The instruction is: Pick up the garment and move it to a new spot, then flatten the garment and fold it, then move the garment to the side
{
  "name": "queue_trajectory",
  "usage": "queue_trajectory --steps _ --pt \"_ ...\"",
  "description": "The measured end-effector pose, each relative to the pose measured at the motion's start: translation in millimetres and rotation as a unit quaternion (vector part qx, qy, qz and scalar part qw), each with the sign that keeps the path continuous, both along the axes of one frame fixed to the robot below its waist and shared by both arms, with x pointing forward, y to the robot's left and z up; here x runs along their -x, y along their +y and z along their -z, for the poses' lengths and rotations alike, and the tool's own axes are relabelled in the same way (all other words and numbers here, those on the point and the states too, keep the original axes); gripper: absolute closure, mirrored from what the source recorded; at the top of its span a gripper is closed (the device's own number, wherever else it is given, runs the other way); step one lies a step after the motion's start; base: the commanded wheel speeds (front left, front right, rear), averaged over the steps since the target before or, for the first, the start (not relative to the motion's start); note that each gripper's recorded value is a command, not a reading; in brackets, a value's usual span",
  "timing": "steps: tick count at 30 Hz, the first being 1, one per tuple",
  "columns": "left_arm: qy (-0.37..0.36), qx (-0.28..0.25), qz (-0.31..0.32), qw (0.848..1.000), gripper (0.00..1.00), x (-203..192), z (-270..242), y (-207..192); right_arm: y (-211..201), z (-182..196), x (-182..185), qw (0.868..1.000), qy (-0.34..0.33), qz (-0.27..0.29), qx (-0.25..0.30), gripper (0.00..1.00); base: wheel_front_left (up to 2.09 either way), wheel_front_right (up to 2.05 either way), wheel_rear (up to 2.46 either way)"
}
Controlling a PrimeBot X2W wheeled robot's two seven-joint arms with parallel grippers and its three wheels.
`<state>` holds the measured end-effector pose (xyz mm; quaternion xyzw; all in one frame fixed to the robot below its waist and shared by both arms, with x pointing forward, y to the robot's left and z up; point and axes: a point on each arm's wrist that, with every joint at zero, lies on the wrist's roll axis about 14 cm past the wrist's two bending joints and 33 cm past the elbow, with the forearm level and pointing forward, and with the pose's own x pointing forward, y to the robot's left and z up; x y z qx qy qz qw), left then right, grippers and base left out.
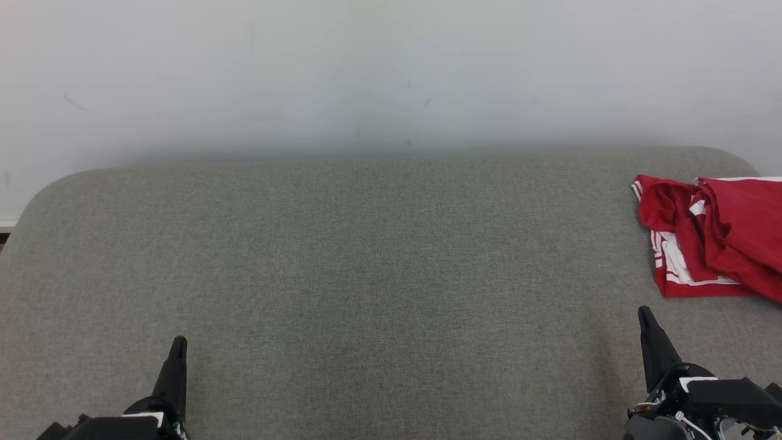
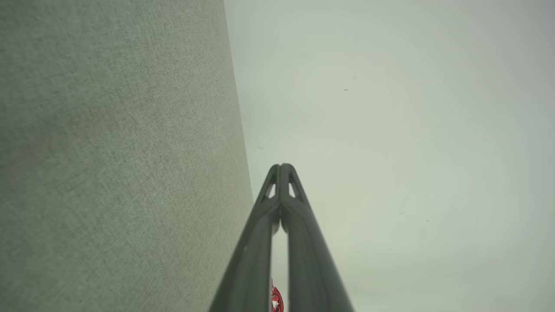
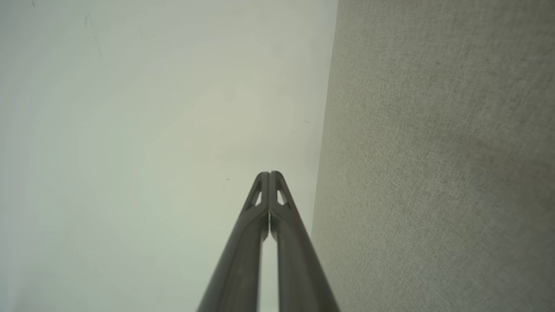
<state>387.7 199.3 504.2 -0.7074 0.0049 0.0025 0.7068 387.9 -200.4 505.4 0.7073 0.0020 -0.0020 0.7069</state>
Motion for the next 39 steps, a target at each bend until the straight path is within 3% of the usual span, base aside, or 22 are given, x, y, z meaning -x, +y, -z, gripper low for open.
queue_trajectory --steps 39 --pt "0.0 0.0 0.0 1.0 1.0 -0.1 -0.2 0.0 0.1 0.0 0.0 1.0 0.0 0.0 -0.002 1.0 0.0 0.0 0.0"
